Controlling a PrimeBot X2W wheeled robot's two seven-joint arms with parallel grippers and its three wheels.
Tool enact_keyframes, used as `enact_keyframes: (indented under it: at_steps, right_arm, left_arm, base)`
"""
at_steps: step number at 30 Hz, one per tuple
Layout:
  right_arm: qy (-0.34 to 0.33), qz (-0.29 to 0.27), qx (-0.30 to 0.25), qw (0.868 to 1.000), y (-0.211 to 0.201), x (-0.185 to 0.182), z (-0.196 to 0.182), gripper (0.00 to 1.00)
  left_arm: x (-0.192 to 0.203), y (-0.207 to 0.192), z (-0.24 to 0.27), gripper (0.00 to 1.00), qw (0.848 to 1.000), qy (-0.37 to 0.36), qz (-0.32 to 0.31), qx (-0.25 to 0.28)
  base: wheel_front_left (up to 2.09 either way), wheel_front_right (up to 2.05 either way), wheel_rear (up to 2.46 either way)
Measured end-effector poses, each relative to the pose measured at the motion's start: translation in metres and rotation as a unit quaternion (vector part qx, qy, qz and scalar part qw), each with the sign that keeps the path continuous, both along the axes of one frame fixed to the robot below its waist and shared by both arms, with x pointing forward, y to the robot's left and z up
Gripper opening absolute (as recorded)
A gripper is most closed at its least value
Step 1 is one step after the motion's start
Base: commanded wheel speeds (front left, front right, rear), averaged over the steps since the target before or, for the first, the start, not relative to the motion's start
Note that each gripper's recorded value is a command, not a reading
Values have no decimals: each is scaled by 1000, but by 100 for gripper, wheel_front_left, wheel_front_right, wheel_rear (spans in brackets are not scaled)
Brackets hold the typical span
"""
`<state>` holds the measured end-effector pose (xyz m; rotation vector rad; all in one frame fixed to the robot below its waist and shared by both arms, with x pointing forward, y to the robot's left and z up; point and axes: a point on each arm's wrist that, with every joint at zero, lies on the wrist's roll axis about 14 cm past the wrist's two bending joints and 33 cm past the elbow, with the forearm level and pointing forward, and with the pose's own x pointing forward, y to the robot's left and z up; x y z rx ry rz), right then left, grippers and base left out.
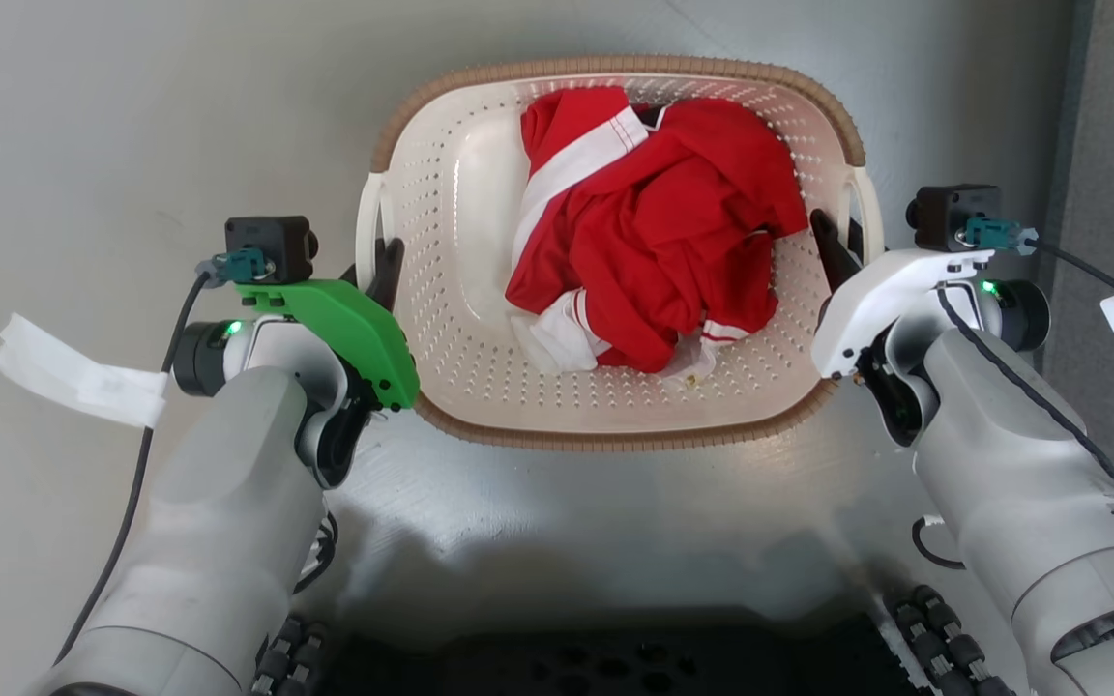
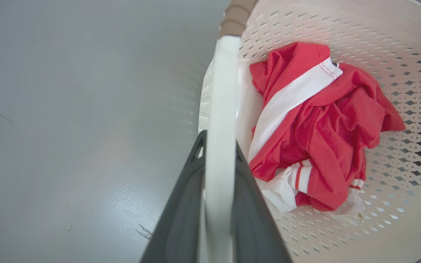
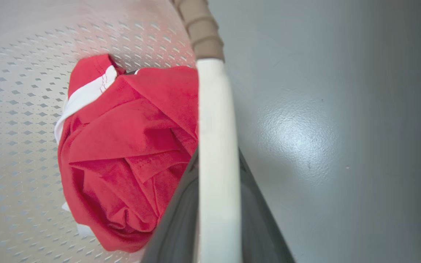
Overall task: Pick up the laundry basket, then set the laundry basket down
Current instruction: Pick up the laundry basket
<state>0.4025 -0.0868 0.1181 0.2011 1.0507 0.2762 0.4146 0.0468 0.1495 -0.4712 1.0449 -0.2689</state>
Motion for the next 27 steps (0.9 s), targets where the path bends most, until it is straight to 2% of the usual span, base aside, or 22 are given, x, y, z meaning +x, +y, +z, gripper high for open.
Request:
enact_keyframes:
  at_steps: [14, 27]
  right_arm:
    - [-19, -1, -1, 1000, 0, 5, 31, 0]
    - [-47, 26, -9, 999, 4, 14, 83, 0]
  left_arm:
    - [1, -1, 31, 0, 1000, -13, 1, -3]
    - [-15, 3, 67, 0, 1000, -10, 7, 2]
  base:
    - [0, 0, 0]
    - [0, 0, 0]
